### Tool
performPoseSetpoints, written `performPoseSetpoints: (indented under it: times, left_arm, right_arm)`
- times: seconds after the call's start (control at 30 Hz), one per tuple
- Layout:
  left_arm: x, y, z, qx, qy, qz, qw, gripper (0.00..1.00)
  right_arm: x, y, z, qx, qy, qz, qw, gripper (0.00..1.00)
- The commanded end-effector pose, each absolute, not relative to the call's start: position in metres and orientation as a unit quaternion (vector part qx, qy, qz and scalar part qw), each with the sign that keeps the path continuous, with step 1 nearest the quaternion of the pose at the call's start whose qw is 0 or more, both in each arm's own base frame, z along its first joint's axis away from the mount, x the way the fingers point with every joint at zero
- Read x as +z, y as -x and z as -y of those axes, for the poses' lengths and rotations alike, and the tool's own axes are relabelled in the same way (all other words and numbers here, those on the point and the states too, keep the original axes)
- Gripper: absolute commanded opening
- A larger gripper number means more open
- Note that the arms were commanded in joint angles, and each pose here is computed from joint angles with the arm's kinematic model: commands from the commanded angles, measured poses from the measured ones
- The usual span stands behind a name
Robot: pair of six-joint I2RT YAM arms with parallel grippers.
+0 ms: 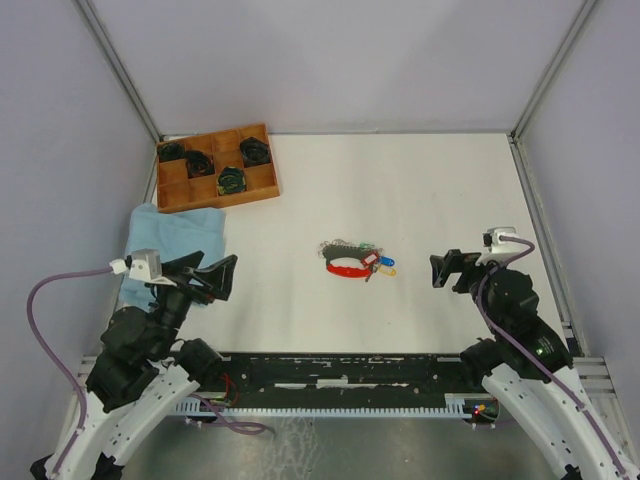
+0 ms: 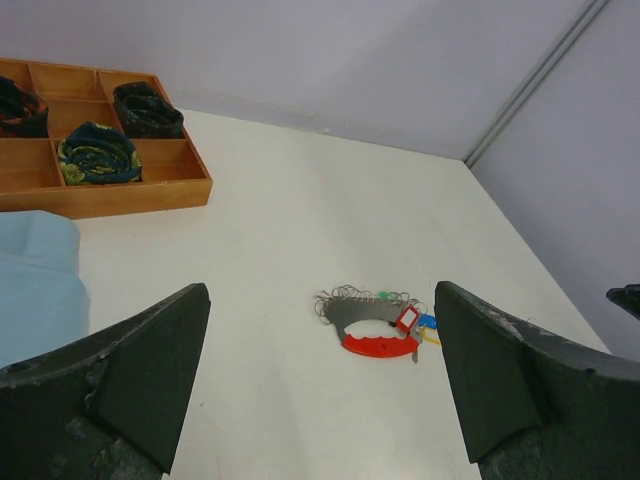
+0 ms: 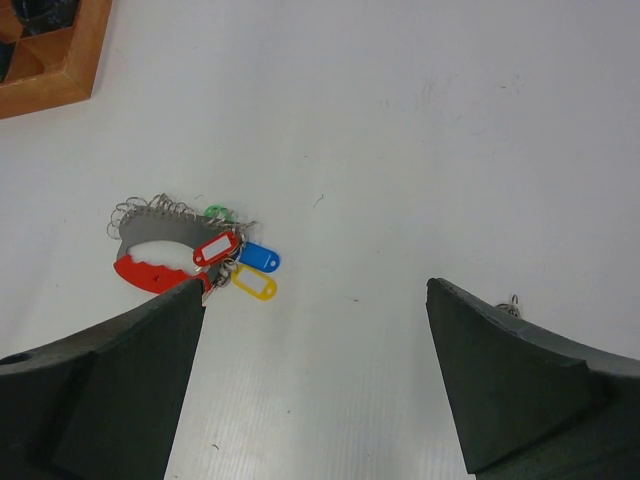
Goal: Put the keys on the keyring
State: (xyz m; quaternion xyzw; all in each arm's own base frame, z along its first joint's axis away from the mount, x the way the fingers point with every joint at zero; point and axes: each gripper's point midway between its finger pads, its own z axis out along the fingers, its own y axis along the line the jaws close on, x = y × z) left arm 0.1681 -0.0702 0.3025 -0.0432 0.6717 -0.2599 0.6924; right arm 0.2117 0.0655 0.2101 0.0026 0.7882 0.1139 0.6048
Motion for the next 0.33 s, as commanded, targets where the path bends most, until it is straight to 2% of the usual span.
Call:
performPoseSetpoints:
  times: [0.0, 0.3]
  left_arm:
    - [0.294, -0.1709, 0.0778, -0.237, -0.005, -0.685, 0.689, 0.99]
    - [0.2905, -0.172, 0.0716, -0.219, -0.002, -0.691, 0.689, 0.99]
  right_arm:
    - [0.2274, -0.2097, -0.0608, 0.118, -0.019, -0.774, 0.621, 1.0]
    - [0.2292, -0.2091, -0.0652, 0.124, -0.004, -0.774, 0.62, 1.0]
